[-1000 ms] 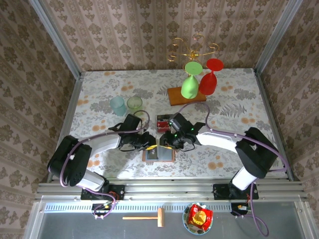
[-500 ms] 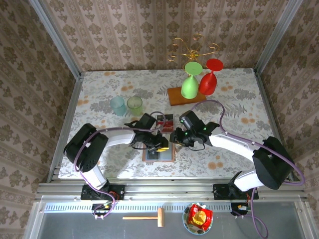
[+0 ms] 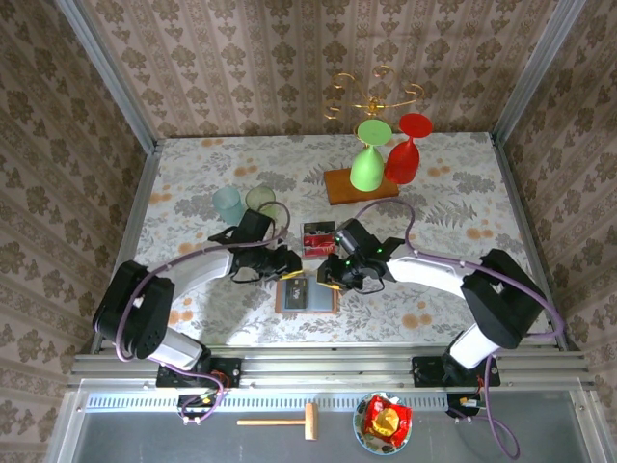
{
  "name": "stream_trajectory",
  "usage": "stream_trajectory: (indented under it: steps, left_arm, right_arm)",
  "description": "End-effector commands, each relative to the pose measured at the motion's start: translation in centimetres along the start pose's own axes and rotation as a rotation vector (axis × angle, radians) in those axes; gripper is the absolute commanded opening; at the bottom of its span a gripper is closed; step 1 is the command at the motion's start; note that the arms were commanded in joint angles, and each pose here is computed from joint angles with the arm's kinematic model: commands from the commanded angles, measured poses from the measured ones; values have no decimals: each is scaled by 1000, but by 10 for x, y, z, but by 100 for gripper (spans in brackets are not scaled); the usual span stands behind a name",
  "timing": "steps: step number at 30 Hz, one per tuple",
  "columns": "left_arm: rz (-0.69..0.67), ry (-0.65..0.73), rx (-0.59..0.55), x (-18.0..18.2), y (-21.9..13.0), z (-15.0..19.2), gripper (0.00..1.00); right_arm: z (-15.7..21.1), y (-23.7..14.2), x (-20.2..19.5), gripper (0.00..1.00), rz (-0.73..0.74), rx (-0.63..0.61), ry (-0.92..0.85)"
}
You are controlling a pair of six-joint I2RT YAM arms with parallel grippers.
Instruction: Take the credit cards out of the card holder
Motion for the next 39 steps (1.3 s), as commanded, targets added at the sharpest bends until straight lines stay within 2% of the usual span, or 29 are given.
stream_trajectory:
  steps: [1,16,27,33,39]
  left_arm:
    - [-86,-22,21,28,-2,8,24]
    - [-103,-60,34,50,3,17,26]
    - [-141,-65,43,58,6,19,21]
    - [-163,-69,39,64,7,19,19]
    - [-177,-73,50,68,9,20,18]
  right_arm:
    - [-6,9,18,27,-64,19,-12]
    - [-3,46,27,26,-113,112,-10]
    - [-3,58,25,26,-116,134,-6]
    - [-1,62,18,26,-83,147,-4]
    - [2,58,9,25,20,158,-29]
Point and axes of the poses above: each hand's point on the last joint's axis, 136 mm out from that joint toward the fingers, its own y axis out along the fingers, its own x axis along the line the jaws close on, z = x × y, the point moved 7 cm from there along -y, back along the fingers, and after that the axes turned 14 degrees about -y, right-handed, at the moved point
